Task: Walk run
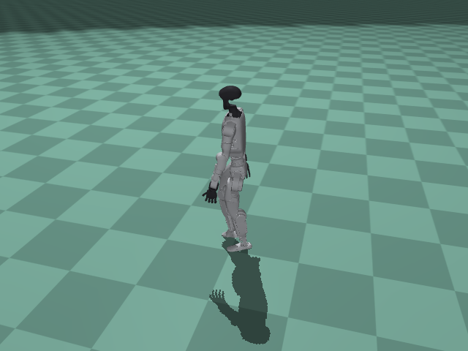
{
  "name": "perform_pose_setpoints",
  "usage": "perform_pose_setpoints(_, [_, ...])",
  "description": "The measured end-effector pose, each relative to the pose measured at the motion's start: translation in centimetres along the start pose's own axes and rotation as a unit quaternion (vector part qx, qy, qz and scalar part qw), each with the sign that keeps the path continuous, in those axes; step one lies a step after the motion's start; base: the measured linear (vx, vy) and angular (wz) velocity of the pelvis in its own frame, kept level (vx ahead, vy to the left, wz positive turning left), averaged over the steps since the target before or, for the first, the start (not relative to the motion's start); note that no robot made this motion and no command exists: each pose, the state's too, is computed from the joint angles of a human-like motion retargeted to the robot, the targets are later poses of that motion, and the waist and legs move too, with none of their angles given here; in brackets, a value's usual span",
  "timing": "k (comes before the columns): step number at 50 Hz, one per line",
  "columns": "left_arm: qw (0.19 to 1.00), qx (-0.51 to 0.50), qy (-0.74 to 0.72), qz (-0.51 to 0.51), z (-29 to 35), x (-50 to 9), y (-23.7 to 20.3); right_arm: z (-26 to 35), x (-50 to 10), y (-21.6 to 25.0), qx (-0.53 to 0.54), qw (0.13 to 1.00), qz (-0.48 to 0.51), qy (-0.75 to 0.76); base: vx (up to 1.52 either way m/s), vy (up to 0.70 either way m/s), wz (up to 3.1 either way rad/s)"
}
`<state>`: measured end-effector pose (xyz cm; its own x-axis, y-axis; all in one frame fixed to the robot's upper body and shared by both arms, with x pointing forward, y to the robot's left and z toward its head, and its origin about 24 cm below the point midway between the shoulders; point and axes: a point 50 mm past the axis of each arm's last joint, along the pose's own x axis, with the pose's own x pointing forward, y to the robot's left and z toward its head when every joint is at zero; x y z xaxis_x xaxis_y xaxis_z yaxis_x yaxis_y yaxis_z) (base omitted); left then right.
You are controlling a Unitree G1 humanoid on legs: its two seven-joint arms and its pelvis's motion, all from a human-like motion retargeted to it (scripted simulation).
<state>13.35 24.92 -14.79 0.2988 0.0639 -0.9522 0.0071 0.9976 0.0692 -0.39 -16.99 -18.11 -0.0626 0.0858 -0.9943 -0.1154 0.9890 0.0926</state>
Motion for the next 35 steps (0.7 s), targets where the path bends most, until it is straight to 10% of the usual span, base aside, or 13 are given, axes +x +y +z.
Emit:
perform_pose_setpoints(8, [0.974,0.155,-0.154,0.064,10.3,-2.3,2.9,-8.0,-0.9,1.7,0.105,0.979,0.060,0.164,1.01,-0.40,1.21])
perform_pose_setpoints(20, [0.956,0.216,0.196,0.013,-9.8,-0.8,-1.7,-1.7,0.6,3.9,0.310,0.951,-0.001,-0.017,1.41,-0.60,0.06])
perform_pose_setpoints(35, [0.906,0.102,0.404,-0.077,-22.6,-6.7,-3.1,21.9,-7.7,-2.3,-0.022,0.938,-0.002,-0.346,1.14,-0.23,-0.99])
